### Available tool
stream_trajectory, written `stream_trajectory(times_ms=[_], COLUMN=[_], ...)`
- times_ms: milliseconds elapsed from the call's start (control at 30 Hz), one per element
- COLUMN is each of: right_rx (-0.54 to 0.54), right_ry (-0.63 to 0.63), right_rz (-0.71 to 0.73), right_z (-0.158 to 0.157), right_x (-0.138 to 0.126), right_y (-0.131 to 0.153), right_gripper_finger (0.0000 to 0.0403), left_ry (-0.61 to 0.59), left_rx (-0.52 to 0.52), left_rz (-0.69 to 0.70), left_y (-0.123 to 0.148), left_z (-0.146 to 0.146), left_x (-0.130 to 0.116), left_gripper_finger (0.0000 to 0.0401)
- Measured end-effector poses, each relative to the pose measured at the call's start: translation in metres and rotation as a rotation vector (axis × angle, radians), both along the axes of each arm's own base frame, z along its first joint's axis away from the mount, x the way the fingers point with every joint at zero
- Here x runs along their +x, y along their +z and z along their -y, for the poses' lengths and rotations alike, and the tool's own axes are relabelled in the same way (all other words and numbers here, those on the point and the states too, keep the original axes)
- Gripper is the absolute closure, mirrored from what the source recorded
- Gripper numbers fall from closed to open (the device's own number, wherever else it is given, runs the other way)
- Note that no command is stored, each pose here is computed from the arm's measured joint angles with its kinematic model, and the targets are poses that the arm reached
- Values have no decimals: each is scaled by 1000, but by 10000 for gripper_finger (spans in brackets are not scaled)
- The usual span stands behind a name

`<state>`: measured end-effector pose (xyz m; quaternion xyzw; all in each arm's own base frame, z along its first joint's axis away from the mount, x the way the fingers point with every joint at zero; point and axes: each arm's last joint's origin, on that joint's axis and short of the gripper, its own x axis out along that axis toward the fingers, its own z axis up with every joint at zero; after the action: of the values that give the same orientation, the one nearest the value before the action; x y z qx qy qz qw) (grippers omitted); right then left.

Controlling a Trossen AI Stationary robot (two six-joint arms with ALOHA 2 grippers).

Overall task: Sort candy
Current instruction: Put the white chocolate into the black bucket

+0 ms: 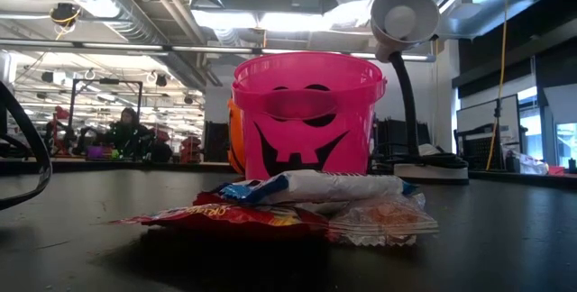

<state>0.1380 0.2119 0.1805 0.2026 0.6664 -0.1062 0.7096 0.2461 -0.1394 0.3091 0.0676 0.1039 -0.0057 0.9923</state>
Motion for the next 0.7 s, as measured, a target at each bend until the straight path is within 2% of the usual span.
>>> stream_trajectory(times_ms=[133, 300, 500, 700], right_rx=[-9, -2, -5, -35], right_ry=[2, 3, 3, 14], right_rz=[-25, -37, -39, -110], right_z=[4, 9, 13, 12], right_x=[-3, -7, -10, -10], right_y=[-8, -20, -31, -43], right_gripper_finger=[125, 120, 140, 175], left_ry=[-1, 3, 5, 5], left_rx=[-1, -19, -27, -28], left_rz=[-1, -2, -2, -2], left_y=[0, 0, 0, 0], left_z=[0, 0, 0, 0], left_x=[0, 0, 0, 0], left_gripper_finger=[231, 231, 231, 231])
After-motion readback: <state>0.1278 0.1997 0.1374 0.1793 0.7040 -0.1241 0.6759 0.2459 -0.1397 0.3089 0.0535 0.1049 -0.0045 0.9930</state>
